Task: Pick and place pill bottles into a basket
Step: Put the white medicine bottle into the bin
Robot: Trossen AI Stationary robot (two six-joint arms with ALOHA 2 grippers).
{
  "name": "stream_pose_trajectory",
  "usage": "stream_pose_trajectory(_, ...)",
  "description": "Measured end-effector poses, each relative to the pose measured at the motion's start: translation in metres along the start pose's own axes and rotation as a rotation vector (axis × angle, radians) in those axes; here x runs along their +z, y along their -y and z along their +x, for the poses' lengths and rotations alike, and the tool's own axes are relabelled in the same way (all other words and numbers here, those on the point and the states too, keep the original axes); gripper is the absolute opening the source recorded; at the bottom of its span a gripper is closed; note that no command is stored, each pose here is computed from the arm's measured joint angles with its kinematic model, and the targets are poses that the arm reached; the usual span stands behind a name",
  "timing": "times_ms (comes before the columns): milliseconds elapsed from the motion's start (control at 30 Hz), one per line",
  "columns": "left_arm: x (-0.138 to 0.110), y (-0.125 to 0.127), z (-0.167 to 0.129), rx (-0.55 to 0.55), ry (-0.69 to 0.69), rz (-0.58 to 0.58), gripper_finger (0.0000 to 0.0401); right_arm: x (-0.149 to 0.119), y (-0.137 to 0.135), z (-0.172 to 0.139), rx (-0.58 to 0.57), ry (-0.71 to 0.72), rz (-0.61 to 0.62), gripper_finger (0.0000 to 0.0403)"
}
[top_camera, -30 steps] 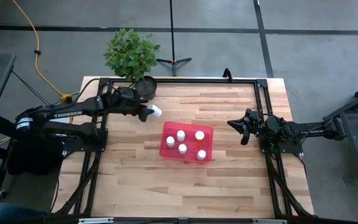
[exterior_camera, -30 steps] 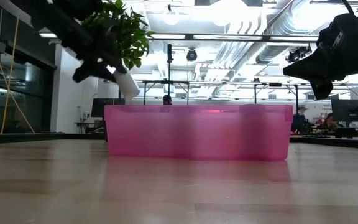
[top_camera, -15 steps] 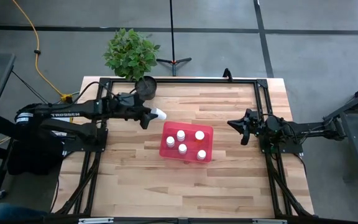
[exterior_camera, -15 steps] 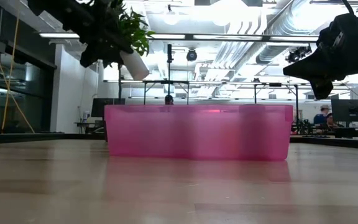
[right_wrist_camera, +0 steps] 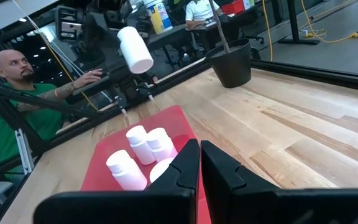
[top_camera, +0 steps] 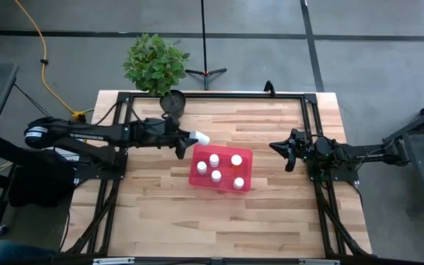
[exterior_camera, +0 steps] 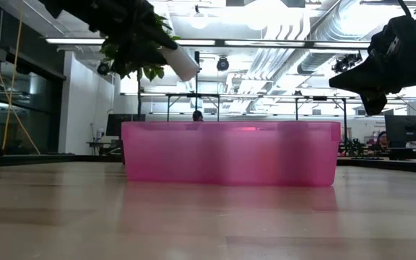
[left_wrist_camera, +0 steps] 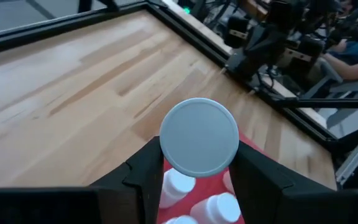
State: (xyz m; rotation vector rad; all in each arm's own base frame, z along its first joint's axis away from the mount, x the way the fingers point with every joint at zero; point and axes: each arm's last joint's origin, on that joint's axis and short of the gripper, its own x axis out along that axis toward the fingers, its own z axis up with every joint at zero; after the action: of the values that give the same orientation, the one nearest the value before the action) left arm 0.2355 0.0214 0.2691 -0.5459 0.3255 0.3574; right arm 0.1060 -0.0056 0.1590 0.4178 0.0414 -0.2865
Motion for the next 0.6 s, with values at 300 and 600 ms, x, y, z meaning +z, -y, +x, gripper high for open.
stream_pose_trajectory(300,-0.005,0.015,0.031,-0.056,-0.013,0.01,0.0197,0.0,0.0,0.0,0.012,-0.007,-0.001,0.0007)
stream_pose_trajectory(600,0.01,0.055,0.057,-0.079,-0.107,0.212,0.0198,0.0,0.0,0.0,0.013,-0.007,-0.001,0.0007)
